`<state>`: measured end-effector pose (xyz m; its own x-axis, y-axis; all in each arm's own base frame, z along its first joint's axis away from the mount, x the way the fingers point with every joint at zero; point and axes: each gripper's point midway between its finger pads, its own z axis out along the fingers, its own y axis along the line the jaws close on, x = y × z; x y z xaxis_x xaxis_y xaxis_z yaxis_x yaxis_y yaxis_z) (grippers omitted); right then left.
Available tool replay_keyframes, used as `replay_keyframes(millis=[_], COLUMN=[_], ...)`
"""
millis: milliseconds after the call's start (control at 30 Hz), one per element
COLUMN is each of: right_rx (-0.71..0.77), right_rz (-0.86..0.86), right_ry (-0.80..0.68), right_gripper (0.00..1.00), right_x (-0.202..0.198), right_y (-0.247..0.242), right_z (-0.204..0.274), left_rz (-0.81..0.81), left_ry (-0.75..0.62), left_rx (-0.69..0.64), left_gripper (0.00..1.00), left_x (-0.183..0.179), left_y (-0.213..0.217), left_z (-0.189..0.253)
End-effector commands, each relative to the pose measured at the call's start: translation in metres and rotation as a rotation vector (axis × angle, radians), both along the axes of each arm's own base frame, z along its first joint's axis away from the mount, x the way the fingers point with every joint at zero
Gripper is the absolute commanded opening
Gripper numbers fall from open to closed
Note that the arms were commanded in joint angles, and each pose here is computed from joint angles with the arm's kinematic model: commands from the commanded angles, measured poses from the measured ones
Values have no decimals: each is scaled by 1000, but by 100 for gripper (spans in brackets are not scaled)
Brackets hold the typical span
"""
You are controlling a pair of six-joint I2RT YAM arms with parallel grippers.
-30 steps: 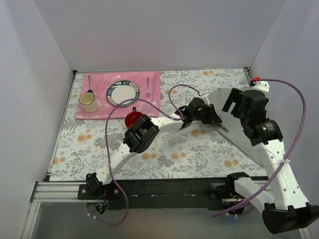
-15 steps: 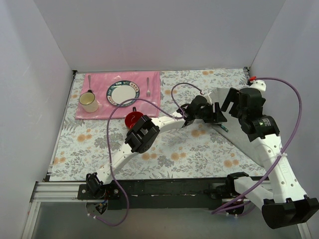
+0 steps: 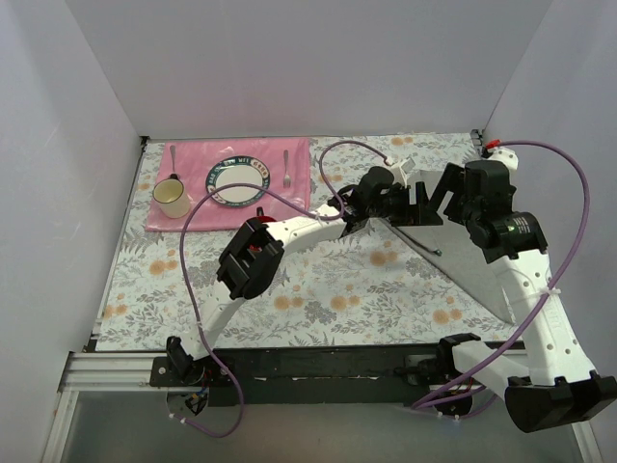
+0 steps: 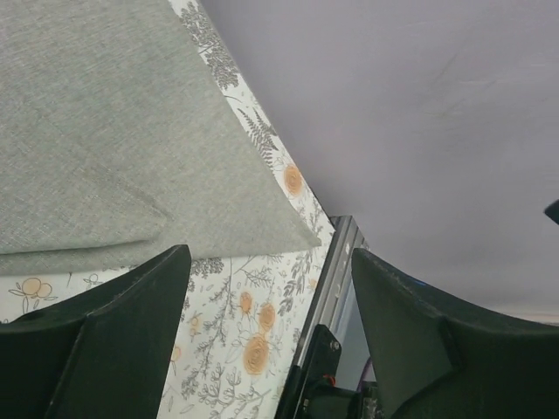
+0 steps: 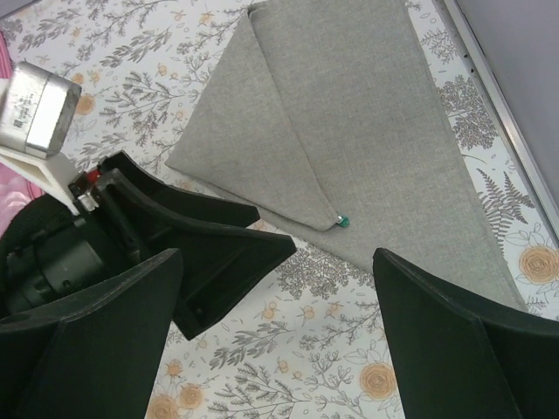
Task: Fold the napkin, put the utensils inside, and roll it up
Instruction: Fold the napkin
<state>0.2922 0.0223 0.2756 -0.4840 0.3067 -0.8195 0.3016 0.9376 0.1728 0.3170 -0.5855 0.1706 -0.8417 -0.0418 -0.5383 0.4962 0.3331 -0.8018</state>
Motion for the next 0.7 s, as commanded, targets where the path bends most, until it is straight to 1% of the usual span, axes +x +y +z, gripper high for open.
replay_keyframes(millis=[0,33,100,133,167,200,233,267,300,333,367,400,433,467,533,567,633,667], right_rx=[0,-1,-3,-1,-1,-3,-2,-3,-3,8,17,32,60,70,118,135,171,185], right_rz=[-25,-27,-32,-29,-25,-30,-26,-23,-34,-24,-19,-31,-19,-26,-39,-48,-63,-96], right_ry=[-4,3,7,10,14,22,40,56,69,95,106,113,129,146,190,214,251,282], right_gripper=[97,97,97,98,98,99,99,99,98,98,98,98,97,96,93,92,88,87], right_x=[-12,-13,-16,-17,-18,-18,-19,-19,-19,-18,-18,-17,-16,-15,-14,-14,-14,-18], right_y=[-7,-7,-9,-9,-9,-11,-11,-11,-15,-13,-13,-17,-13,-15,-17,-17,-18,-27], right_z=[9,8,6,4,2,-1,-7,-13,-17,-28,-34,-39,-47,-59,-77,-90,-106,-122], left_rz=[-41,-26,39,67,131,156,186,220,233,258,265,274,287,293,295,289,262,262], left_ry=[2,11,-18,-23,-35,-33,-57,-37,-44,-81,-75,-81,-129,-132,-158,-187,-214,-228], left_rx=[14,42,84,108,133,151,127,162,165,129,154,163,135,145,127,92,63,48], left_gripper=[69,69,69,69,69,69,68,68,68,69,69,70,70,71,72,73,74,75], left_x=[-15,-16,-8,-12,0,1,1,2,1,0,-6,-9,-13,-17,-25,-34,-43,-50], left_y=[13,21,38,55,70,84,99,120,131,147,160,170,185,194,208,216,225,233], left_z=[34,25,21,24,23,24,49,35,39,68,59,63,89,90,109,131,151,167])
